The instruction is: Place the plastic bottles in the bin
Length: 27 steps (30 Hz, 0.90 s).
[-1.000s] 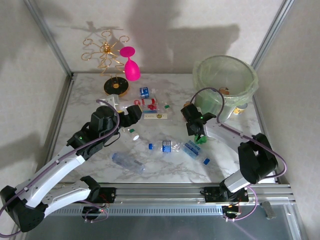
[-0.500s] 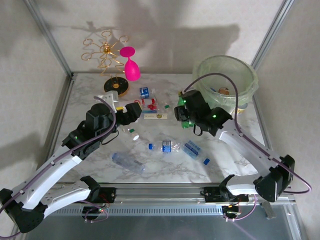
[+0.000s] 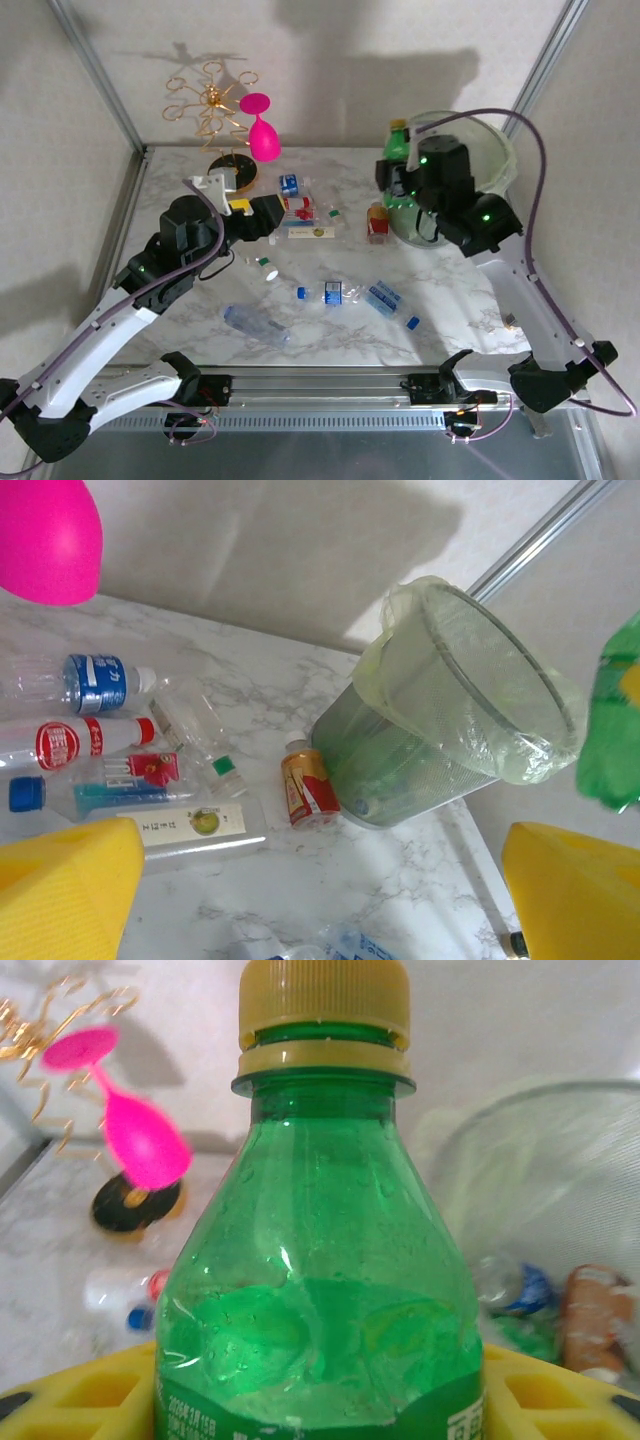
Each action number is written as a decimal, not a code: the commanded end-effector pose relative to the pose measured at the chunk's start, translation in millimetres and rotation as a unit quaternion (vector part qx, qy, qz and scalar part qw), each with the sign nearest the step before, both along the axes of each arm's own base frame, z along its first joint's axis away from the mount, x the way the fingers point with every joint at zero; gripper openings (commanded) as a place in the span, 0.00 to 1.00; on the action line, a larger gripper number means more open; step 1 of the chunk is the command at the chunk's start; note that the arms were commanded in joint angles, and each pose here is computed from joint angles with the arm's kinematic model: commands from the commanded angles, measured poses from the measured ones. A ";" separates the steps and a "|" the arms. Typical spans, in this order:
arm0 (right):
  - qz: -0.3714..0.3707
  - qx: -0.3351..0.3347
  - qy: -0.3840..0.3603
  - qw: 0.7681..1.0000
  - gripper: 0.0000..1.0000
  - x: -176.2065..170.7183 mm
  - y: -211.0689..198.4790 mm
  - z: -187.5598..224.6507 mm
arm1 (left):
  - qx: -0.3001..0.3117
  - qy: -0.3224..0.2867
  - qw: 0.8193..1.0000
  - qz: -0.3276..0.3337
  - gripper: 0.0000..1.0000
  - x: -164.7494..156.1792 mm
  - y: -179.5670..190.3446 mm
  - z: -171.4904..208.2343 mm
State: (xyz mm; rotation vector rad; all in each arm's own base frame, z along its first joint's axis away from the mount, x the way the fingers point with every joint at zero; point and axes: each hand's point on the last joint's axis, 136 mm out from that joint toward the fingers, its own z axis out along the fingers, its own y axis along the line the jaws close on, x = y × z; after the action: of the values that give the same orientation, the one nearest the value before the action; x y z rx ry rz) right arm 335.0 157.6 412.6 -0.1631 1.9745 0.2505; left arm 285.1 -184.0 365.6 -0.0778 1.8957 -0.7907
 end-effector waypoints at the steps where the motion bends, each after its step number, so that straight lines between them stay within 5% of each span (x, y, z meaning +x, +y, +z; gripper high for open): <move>1: -0.030 -0.004 -0.027 0.999 0.49 14.1 -22.1 23.4 | 0.023 -0.018 1.000 -0.002 0.96 3.1 2.4 13.3; 10: -0.153 0.006 0.001 0.988 0.49 92.9 -99.1 2.1 | -0.069 0.093 0.991 -0.065 0.93 41.4 -19.6 -44.0; 20: -0.232 -0.027 0.082 0.969 0.49 164.8 -153.6 -70.1 | -0.029 0.104 0.993 -0.042 0.93 38.6 -9.2 -81.5; 27: -0.231 -0.037 0.145 0.961 0.50 183.6 -156.4 -126.3 | -0.021 0.101 0.994 -0.032 0.93 38.8 -6.8 -85.9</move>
State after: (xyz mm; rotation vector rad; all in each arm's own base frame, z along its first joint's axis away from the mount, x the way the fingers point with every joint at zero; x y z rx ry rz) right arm 516.0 1.7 291.8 0.2872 2.2305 -0.1256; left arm 324.1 -193.4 273.1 -0.1442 2.1223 -0.9216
